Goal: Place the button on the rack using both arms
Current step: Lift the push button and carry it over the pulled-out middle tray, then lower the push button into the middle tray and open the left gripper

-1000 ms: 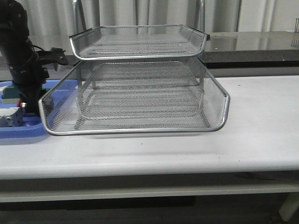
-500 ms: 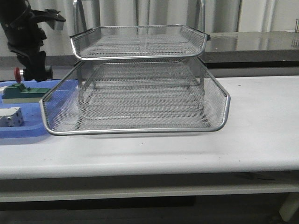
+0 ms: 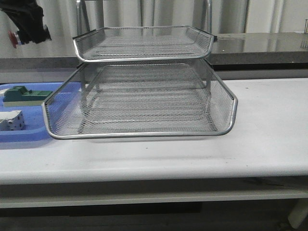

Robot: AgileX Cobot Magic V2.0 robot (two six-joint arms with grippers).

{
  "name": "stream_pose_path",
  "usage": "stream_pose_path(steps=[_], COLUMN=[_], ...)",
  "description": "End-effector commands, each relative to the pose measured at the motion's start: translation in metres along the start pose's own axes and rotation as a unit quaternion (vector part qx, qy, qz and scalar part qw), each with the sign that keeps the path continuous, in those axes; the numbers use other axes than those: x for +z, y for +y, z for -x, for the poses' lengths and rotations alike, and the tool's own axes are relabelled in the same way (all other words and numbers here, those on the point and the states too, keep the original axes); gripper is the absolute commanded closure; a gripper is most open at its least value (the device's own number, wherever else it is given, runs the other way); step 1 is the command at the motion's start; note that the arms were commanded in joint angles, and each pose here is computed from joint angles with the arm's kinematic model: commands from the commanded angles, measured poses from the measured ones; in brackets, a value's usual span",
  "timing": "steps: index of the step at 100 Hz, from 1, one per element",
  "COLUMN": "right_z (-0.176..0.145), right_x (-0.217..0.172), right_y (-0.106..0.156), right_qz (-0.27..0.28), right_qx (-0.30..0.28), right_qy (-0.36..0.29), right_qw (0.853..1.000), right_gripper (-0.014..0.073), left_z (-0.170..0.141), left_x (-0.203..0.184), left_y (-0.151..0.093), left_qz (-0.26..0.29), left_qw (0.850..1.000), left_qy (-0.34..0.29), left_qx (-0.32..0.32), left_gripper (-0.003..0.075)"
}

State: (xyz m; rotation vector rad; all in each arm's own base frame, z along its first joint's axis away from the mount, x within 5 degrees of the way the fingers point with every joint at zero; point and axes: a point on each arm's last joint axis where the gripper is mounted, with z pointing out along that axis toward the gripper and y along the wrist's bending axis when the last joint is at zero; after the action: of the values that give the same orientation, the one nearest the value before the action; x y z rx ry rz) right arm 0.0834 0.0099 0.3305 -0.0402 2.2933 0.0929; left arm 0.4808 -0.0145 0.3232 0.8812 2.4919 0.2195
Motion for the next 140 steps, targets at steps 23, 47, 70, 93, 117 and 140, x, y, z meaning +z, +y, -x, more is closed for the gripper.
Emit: stream_pose_path(steps=[23,47,70,93,117,140], right_z=[0.012,0.012,0.012,0.012,0.012,0.012], right_x=[-0.007,-0.007,-0.007,-0.007,-0.007,-0.007], right_y=[0.0,0.0,0.0,0.0,0.0,0.0], right_qz=[-0.001,-0.001,-0.001,-0.001,-0.001,-0.001], right_qx=[-0.003,-0.003,-0.003,-0.003,-0.003,-0.003], right_qy=[-0.044,-0.044,-0.044,-0.044,-0.044,-0.044], right_qw=[0.999,0.999,0.999,0.999,0.999,0.999], right_gripper=[0.0662,0.0662,0.0662,0.0662,0.0662,0.0662], left_z=[0.003,-0.003,0.003,0.018,0.02,0.023], left_x=[-0.109,-0.147,-0.16,-0.15,-0.131,-0.112], left_y=[-0.014,-0.048,-0.096,-0.152,-0.193,-0.211], left_qz=[-0.007,-0.022,-0.058,-0.112,-0.152,-0.171], left_qw=[0.994,0.993,0.99,0.982,0.974,0.97], left_qy=[-0.105,-0.118,-0.123,-0.111,-0.081,-0.057], left_qx=[-0.037,-0.011,0.039,0.104,0.148,0.165], left_gripper=[0.0741,0.0741,0.0741,0.0741,0.0741,0.0741])
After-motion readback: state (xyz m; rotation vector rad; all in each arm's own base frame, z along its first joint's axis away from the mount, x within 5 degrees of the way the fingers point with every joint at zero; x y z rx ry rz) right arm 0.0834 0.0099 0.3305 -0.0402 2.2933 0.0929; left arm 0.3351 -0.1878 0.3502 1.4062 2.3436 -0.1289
